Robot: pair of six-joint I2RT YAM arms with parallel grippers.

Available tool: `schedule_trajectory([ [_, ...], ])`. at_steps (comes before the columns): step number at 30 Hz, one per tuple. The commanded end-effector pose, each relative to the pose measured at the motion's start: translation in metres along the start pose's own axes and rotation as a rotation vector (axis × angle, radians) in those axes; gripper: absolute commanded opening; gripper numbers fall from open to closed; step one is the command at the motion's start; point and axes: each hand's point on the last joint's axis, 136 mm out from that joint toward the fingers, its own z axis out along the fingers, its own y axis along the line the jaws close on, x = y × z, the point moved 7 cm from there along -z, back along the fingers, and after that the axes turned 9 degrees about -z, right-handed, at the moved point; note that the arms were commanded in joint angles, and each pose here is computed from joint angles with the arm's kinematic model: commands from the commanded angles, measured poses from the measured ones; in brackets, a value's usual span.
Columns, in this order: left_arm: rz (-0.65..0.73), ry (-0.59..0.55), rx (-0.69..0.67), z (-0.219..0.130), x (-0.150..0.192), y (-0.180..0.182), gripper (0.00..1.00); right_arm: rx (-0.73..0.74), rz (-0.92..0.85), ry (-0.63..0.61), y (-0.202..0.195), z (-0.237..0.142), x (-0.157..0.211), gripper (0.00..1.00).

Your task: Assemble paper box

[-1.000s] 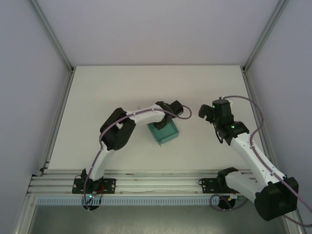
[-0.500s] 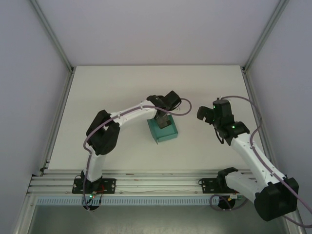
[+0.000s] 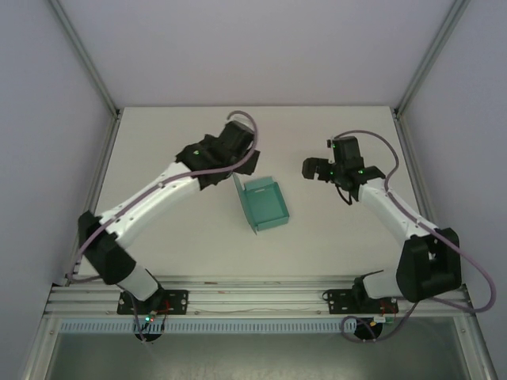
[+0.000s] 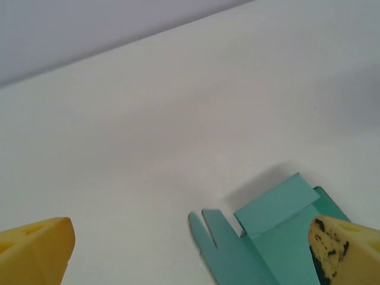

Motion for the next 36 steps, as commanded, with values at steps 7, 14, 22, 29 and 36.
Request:
schedule_trajectory([
  [7,-0.161,0.361,-0.001,0.035,0.096,-0.018,1.00,0.060,0.096,-0.010,-0.007,0.008,-0.002,1.00],
  [14,0.021,0.359,0.119,0.049,0.094,-0.038,0.33,0.027,0.061,0.026,-0.004,0.011,0.007,1.00],
  [22,0.575,0.122,0.229,0.055,0.077,-0.046,0.00,-0.126,-0.077,0.067,0.011,0.003,0.016,1.00],
  [29,0.871,0.046,0.327,0.065,0.074,-0.061,0.00,-0.373,-0.128,0.129,0.032,0.006,0.034,0.84],
  [36,0.846,0.103,0.350,0.080,0.069,-0.071,0.00,-0.540,-0.033,0.221,0.046,0.037,0.046,0.71],
])
